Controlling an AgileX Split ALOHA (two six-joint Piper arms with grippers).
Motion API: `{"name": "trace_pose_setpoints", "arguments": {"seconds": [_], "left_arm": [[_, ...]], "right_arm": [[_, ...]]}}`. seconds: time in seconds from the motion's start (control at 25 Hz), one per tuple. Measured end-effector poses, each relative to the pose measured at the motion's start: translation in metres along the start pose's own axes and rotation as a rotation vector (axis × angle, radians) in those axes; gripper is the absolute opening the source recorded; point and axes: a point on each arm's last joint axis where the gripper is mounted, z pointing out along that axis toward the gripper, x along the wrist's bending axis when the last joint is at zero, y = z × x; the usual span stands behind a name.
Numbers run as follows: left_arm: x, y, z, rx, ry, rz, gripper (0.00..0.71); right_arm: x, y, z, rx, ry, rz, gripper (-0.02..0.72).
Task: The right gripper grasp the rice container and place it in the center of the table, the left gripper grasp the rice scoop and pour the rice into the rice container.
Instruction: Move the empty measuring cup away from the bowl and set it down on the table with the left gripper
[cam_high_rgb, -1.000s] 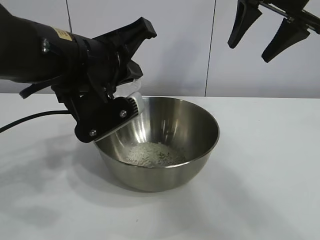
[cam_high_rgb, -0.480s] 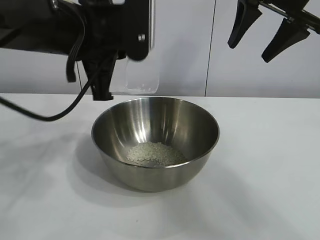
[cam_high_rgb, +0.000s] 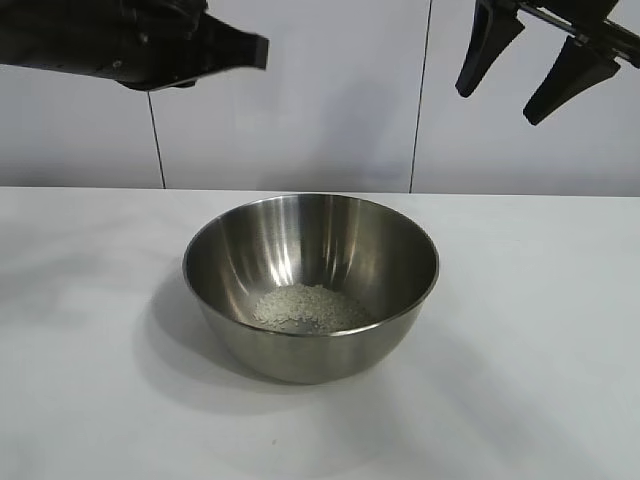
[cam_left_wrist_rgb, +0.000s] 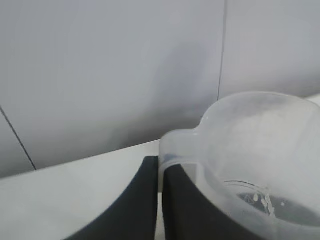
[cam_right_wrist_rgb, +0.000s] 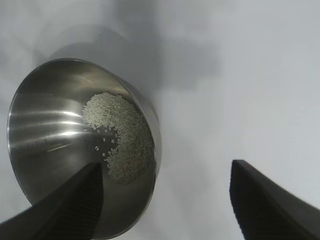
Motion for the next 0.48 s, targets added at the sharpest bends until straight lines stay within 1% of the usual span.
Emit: {"name": "trace_pose_setpoints", "arguments": {"seconds": [0.12,0.24,0.32,0.4,0.48], "left_arm": [[0.016,-0.005,0.001,-0.002,0.023,-0.208,0.009],[0.033,-0.013,0.0,0.006,0.028,-0.32,0.009],[0.049,-0.018,-0.001,0.004,0.025,-0.345,0.009],[0.065,-0.024,-0.004,-0.004,0.014,-0.335,0.009],[0.082,-0.031,-0.01,-0.031,-0.011,-0.303,0.009]], "right_arm": [[0.0,0.0,0.0,0.0,0.0,-0.009,0.494],[0.0,0.0,0.0,0.0,0.0,-0.016,0.494],[0.0,0.0,0.0,0.0,0.0,-0.018,0.494],[0.0,0.0,0.0,0.0,0.0,-0.018,0.494],[0.0,0.0,0.0,0.0,0.0,-0.018,0.494]]}}
